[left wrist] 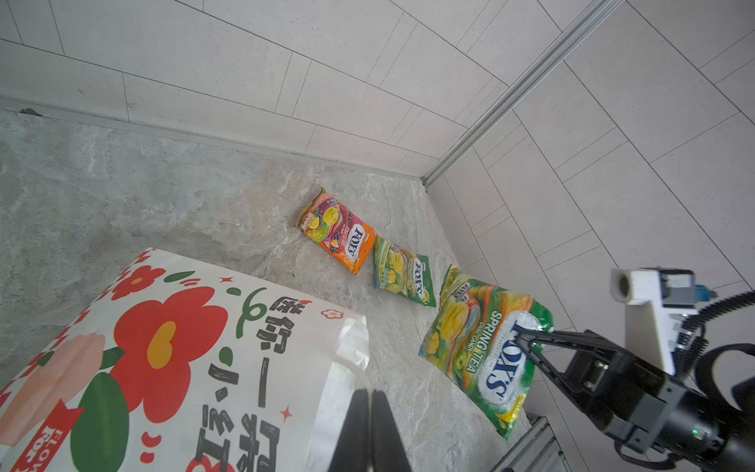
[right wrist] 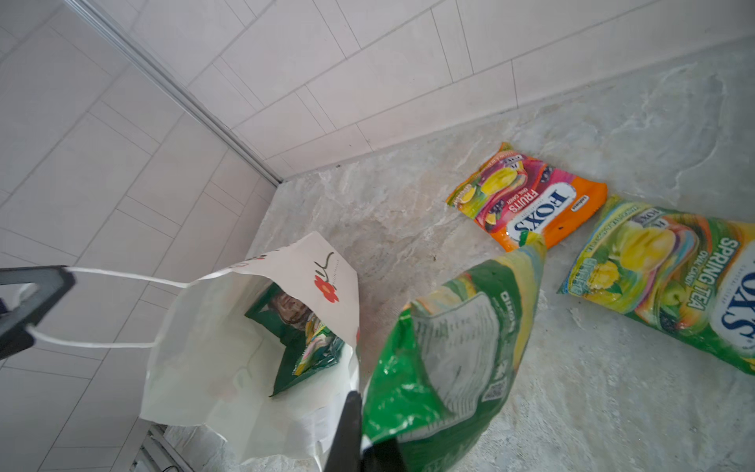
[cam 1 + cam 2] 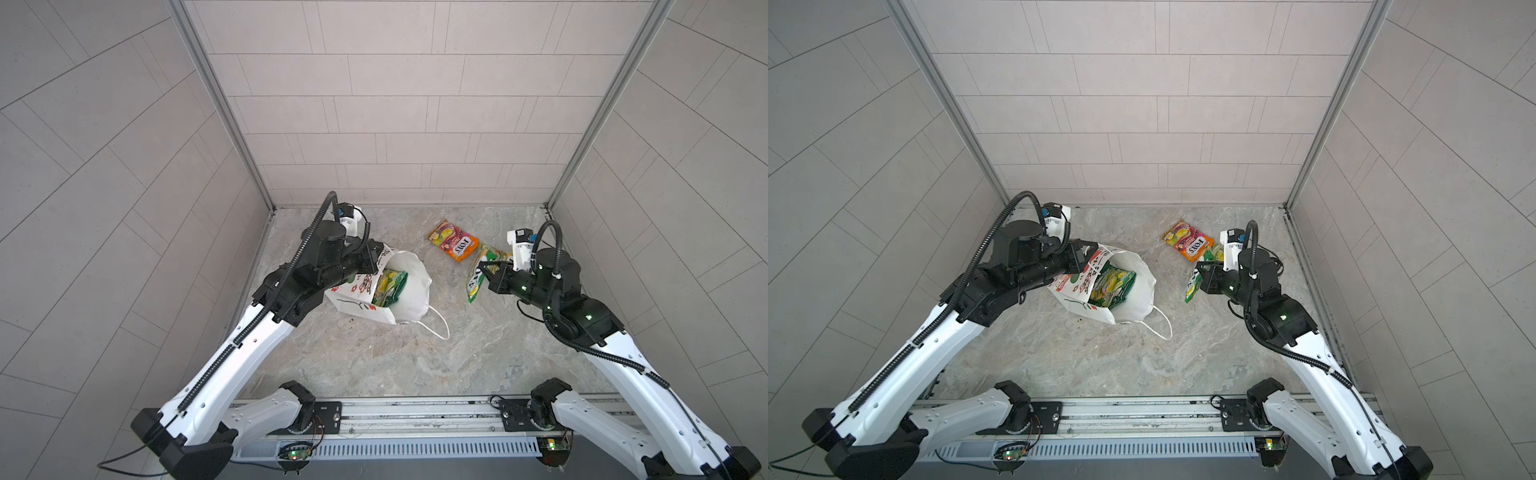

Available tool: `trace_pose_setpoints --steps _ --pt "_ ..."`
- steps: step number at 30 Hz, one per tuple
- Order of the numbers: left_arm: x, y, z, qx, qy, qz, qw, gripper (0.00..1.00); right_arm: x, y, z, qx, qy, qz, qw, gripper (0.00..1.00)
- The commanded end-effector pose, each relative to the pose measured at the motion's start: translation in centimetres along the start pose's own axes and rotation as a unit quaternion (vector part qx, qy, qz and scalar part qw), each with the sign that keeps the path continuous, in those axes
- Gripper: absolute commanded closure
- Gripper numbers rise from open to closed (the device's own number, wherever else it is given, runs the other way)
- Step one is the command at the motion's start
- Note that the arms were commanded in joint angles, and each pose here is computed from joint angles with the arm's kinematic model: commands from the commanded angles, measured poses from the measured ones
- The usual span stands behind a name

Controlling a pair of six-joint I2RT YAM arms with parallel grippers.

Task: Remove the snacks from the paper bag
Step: 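Lower the green packet onto the table beside the other packets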

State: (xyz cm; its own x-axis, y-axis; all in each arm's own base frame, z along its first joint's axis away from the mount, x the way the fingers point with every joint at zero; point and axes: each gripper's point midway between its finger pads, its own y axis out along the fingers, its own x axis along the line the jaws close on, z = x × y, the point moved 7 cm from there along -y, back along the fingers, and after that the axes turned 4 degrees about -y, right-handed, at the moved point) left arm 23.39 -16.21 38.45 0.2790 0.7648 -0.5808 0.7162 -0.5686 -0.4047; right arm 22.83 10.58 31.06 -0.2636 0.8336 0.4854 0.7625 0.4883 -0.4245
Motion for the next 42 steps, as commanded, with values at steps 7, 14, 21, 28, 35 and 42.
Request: trace_pose_setpoints --steps 7,14,21,28,35,42 --pt "-0.4 -0.5 -0.2 -0.011 0.000 0.016 1.000 1.00 -1.5 6.7 0.5 0.017 0.009 -0.032 0.999 1.00" --pt "-0.4 -0.6 -0.1 -0.011 -0.004 0.018 1.000 1.00 -1.5 10.8 0.2 0.032 0.030 -0.069 0.997 1.00" --pt "-0.5 -1.1 -0.2 -0.017 -0.005 0.020 1.000 1.00 -1.3 15.2 -0.7 0.037 0.058 -0.112 0.991 1.00" --pt "-0.5 -1.3 -0.3 -0.018 -0.003 0.020 1.000 1.00 -1.1 19.3 -1.8 0.037 0.089 -0.155 0.983 1.00" --pt "-0.5 -1.4 -0.2 -0.016 -0.003 0.019 1.000 1.00 -3.5 20.9 -0.5 0.042 0.110 -0.137 0.984 1.00" --pt "-0.5 -1.0 -0.1 -0.011 -0.003 0.021 1.000 1.00 -8.8 21.1 3.2 0.074 0.136 -0.084 0.984 1.00"
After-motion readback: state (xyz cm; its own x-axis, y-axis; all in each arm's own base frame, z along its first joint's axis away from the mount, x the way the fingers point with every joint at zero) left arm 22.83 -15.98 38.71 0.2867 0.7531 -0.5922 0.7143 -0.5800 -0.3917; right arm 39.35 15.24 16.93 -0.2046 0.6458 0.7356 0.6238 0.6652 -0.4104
